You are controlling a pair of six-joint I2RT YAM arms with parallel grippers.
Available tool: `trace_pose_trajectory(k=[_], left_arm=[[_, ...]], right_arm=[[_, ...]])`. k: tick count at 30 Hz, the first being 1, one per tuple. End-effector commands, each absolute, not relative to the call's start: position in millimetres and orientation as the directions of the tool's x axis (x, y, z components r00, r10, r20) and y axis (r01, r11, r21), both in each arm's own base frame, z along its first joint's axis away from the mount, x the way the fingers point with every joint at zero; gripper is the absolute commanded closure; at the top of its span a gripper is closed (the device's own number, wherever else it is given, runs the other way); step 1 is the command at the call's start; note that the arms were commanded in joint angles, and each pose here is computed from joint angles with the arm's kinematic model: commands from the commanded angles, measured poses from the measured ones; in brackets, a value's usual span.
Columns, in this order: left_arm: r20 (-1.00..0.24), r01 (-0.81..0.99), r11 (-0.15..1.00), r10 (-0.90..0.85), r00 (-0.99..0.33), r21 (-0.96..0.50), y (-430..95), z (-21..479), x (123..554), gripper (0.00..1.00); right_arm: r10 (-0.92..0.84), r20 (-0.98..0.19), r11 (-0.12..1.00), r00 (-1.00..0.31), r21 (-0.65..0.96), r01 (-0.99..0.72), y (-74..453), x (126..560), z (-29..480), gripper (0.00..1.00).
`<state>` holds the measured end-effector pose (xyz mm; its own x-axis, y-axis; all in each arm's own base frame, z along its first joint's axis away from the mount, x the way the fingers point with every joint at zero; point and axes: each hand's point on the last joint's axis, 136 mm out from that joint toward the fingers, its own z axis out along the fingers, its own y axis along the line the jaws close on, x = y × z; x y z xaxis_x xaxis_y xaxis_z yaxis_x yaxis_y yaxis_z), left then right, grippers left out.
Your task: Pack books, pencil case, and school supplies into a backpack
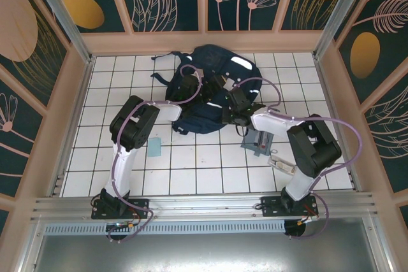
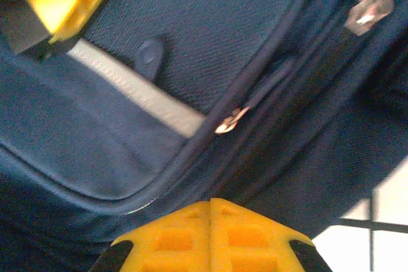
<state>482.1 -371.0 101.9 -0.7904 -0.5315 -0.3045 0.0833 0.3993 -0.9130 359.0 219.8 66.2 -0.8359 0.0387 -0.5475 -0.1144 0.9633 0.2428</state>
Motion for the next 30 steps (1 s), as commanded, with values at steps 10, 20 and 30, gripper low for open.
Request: trace_pose_trajectory(k=[10, 20, 30], left_arm=[[-0.413, 0.141, 0.57, -0.382, -0.827, -0.81, -359.3, 140.2, 461.7, 0.04], [-0.385, 0.103, 0.611, -0.351, -0.854, -0.785, -347.5, 124.6, 444.9, 0.03], [-0.33, 0.03, 0.646, -0.348, -0.877, -0.763, -334.7, 76.2, 444.4, 0.03]], right_arm=[[-0.163, -0.635, 0.952, -0.755, 0.1, -0.29, 171.3, 439.6, 109.1, 0.68], [-0.269, -0.529, 0.937, -0.805, 0.05, -0.346, 170.6, 464.1, 72.6, 0.69], [-0.28, -0.463, 0.942, -0.841, 0.036, -0.334, 166.6, 466.7, 37.6, 0.7]])
